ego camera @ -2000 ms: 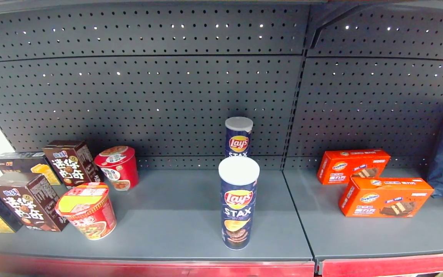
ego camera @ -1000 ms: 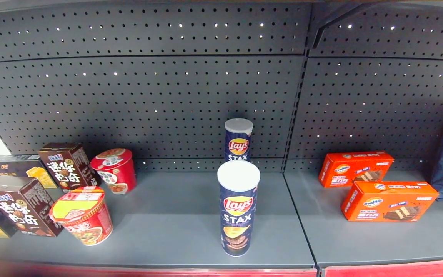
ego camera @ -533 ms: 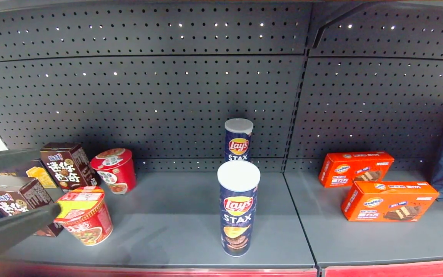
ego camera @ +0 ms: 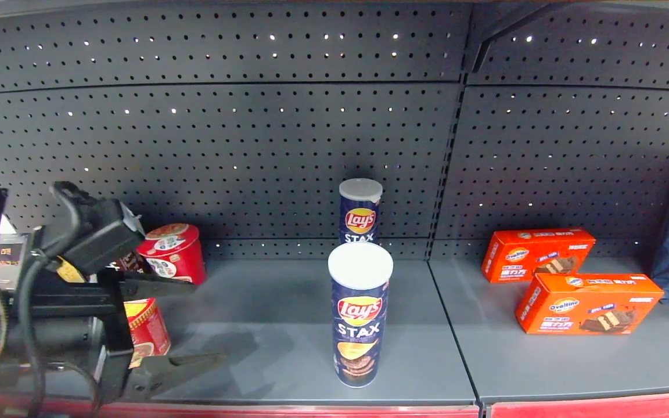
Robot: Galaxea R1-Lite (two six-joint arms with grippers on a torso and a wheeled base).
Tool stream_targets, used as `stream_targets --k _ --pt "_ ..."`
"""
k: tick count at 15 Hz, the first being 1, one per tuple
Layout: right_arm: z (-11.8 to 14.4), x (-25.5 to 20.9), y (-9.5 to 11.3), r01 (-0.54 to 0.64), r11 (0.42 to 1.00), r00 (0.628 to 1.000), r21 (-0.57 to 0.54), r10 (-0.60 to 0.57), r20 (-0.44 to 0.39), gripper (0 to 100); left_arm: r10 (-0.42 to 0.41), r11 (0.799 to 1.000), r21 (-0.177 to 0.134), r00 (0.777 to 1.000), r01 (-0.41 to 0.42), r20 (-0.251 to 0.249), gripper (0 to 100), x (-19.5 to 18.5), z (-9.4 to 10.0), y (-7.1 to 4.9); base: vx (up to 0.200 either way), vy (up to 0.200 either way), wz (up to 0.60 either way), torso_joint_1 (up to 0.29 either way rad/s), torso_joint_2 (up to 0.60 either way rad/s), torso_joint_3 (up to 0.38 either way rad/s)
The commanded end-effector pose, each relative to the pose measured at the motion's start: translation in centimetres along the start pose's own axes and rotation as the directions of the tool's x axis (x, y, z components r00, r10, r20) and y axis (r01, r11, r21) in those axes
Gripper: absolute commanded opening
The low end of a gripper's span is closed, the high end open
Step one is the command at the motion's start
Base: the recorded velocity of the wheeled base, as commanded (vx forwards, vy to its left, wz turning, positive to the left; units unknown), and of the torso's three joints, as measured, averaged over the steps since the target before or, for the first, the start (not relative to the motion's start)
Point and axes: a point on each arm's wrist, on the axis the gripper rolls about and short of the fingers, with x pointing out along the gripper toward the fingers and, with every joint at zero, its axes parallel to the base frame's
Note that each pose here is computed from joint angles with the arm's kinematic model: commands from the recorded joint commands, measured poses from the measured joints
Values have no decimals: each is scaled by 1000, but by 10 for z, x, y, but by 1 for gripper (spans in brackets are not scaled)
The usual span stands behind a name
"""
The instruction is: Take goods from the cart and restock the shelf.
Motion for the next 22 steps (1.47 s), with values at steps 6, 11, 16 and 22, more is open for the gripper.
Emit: stream_targets --k 6,11,16,22 --pt "0 0 0 3 1000 1000 -5 -3 -1 100 11 997 74 981 3 -193 100 72 -2 5 0 0 0 0 0 0" --pt "0 0 0 3 1000 1000 -7 -3 -1 100 52 991 131 970 -21 -238 100 104 9 -3 0 0 0 0 0 0" --pt "0 0 0 3 1000 1000 -7 -3 -1 100 89 988 145 969 -57 -230 100 129 16 3 0 0 0 0 0 0" --pt "0 0 0 3 1000 1000 -7 -3 -1 100 141 985 130 970 -116 -200 100 153 17 1 0 0 0 0 0 0"
